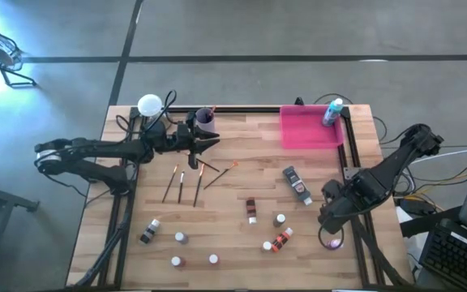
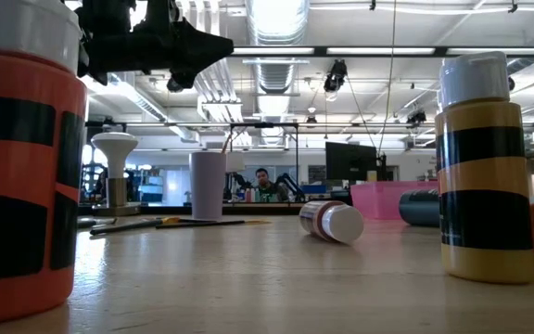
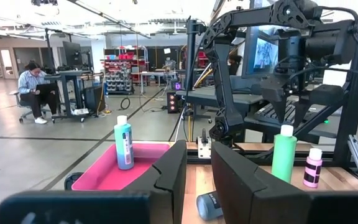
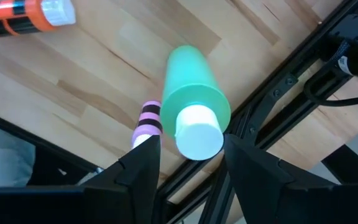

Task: Pick & Place Paint Supplies
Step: Put the large green paint bottle into the pink bin

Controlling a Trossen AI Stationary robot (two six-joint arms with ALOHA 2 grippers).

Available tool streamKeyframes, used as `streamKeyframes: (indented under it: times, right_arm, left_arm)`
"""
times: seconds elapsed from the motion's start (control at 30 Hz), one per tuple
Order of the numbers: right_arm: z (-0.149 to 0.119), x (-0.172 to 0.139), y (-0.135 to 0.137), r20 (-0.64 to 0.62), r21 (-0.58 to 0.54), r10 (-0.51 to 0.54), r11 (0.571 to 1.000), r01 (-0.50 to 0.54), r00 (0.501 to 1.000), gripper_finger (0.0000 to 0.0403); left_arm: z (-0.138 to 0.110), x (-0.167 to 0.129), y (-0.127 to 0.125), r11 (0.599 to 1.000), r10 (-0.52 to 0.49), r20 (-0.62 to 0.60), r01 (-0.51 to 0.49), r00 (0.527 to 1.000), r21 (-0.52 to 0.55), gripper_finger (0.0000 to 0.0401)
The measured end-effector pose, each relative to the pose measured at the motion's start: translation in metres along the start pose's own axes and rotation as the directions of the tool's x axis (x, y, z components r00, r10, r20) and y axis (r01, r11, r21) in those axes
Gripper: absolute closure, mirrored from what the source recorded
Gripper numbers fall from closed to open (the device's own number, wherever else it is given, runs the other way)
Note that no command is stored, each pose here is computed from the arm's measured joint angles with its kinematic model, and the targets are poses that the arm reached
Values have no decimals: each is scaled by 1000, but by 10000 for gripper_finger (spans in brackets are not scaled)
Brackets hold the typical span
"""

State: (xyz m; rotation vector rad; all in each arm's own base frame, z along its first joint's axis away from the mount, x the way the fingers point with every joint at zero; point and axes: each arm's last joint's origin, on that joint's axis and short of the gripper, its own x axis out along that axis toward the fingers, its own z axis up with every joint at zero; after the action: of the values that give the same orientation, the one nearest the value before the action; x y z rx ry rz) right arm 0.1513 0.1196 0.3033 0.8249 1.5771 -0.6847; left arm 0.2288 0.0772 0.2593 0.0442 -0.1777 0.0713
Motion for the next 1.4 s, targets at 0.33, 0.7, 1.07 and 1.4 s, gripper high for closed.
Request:
streamKeyframes:
  times: [0.33,0.7,1.07,1.4]
  right_arm:
    - [1,15,-3,-9,2,-48,999,48,999,220]
    - [2,28,-2,-43,-3,-46,999,46,998,224]
    - [2,30,-3,-62,-38,-56,998,54,996,288]
    - [2,29,-3,-49,-60,-52,997,49,997,277]
  left_arm:
    - [0,0,0,1000,0,0,0,1000,0,320]
    - [0,0,0,1000,0,0,0,1000,0,320]
    - [0,0,0,1000,0,0,0,1000,0,320]
    - [0,0,0,1000,0,0,0,1000,0,320]
